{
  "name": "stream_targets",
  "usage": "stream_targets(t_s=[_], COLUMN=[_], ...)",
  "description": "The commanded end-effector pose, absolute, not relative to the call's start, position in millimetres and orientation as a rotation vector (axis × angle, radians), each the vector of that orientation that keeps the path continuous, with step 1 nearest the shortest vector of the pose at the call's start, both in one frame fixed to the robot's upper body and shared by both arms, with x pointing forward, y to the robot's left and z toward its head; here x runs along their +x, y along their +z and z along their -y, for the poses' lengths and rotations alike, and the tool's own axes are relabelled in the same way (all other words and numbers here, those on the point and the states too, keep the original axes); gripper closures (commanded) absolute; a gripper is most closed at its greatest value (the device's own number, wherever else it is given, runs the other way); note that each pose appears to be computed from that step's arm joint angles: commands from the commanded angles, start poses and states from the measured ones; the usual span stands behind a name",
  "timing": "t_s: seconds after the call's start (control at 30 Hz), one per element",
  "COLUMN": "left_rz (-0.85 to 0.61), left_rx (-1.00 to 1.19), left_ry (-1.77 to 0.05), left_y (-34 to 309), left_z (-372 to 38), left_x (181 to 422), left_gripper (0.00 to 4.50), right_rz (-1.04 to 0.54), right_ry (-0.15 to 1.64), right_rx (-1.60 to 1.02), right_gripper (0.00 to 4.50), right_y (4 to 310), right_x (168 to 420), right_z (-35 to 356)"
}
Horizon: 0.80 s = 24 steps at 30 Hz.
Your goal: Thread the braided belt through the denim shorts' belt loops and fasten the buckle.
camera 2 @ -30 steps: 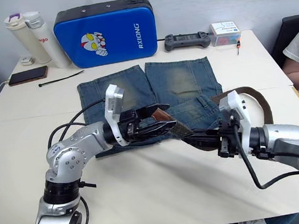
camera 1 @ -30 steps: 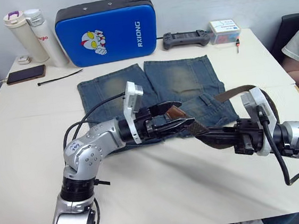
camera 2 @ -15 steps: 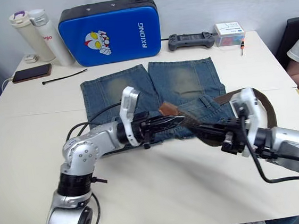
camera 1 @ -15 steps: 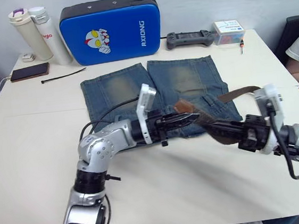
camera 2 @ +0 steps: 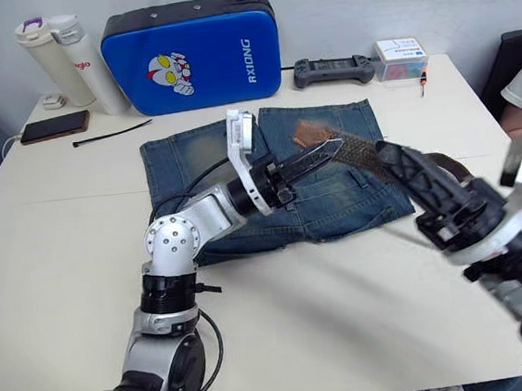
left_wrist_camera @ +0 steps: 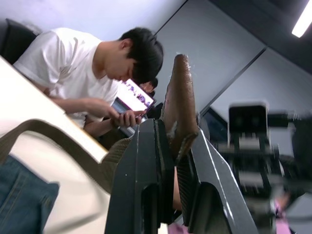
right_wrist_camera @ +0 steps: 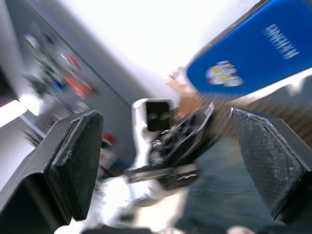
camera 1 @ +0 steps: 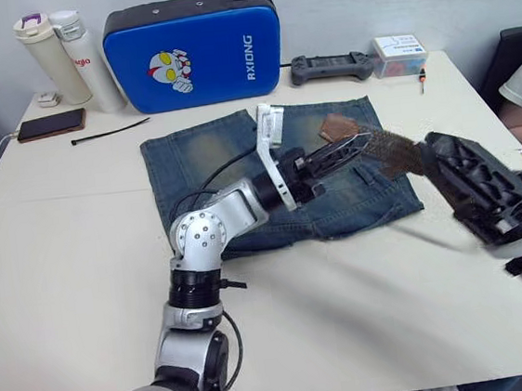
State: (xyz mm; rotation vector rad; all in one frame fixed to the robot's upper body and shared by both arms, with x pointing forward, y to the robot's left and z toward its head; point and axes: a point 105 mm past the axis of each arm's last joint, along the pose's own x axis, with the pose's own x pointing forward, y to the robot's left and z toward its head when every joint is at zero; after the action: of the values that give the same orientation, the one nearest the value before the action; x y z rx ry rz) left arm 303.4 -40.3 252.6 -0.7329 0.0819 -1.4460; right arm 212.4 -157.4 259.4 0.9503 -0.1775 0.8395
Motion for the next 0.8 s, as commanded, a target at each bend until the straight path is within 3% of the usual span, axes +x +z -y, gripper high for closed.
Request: stream_targets(t_s=[0.03,0.3,0.47,0.67,0.8], left_rz=[-0.026,-0.016,-0.048,-0.059,-0.057], left_rx=[-0.761,-0.757,-0.728,-0.709,-0.684], left_ry=[-1.514,-1.521,-1.472,-1.439,-1.411], left_y=[271.2,276.0,267.8,264.5,262.6], left_z=[41.8,37.8,38.9,39.5,41.5], left_x=[293.9,288.0,290.1,294.1,298.1], left_gripper=[4.5,4.5,4.5,4.5,4.5], right_rz=[0.087,0.23,0.351,0.369,0.387], right_ry=[0.82,0.713,0.67,0.685,0.694], right_rx=[1.016,1.303,1.336,1.351,1.365], right_gripper=[0.04,0.04,0.04,0.04,1.31], right_y=[239.0,233.7,242.0,245.7,249.3], right_x=[213.0,236.3,251.4,254.1,254.0], right_z=[136.4,141.1,150.6,149.2,148.1])
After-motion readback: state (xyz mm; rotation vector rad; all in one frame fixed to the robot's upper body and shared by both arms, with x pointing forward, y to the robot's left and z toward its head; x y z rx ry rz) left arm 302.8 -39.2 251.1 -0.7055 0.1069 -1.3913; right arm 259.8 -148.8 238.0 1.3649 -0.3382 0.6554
